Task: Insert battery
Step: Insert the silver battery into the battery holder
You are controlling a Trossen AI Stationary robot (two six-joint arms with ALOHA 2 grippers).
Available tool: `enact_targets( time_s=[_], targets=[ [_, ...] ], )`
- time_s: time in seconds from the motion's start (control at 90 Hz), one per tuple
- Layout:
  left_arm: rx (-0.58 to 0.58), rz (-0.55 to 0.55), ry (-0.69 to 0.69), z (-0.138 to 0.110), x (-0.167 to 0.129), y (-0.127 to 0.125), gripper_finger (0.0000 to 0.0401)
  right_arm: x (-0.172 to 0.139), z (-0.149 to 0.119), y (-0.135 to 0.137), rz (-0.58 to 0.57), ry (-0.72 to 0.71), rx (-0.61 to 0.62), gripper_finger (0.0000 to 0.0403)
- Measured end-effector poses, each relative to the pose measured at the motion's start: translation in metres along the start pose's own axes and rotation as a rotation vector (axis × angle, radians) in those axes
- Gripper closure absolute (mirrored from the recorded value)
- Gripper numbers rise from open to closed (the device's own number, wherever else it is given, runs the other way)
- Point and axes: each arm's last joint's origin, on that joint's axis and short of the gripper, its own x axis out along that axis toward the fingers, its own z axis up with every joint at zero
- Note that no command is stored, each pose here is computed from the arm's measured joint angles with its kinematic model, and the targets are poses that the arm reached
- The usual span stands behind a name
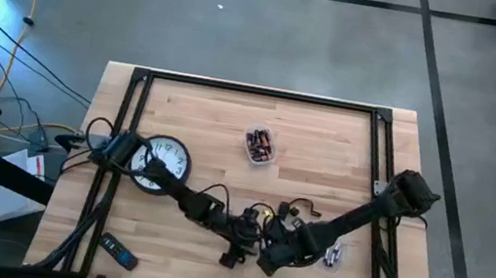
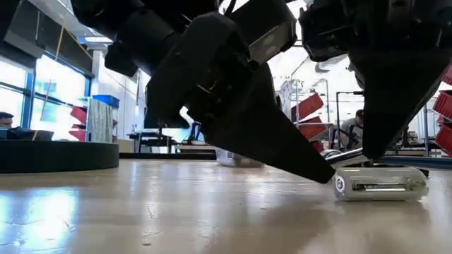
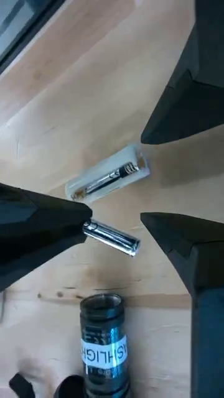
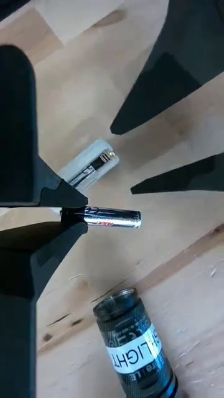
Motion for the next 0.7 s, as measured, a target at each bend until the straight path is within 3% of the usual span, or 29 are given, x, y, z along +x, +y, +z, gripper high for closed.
enact_targets(
  time_s=[0.3,0.489,0.7],
  targets=[
    [0.049,0.083,-0.039,0.000,-0.001,-0.023,0.0231,-0.003,-0.019,0.003,-0.031,0.027,-0.010,0.0403],
    [0.037,0.106,-0.057,-0.013,0.011,-0.030,0.0231,-0.005,-0.028,0.000,-0.085,0.037,0.015,0.0403],
    [0.054,0.208,-0.091,-0.014,0.012,-0.034,0.0231,-0.006,-0.034,-0.001,-0.119,0.047,0.087,0.0403]
  ],
)
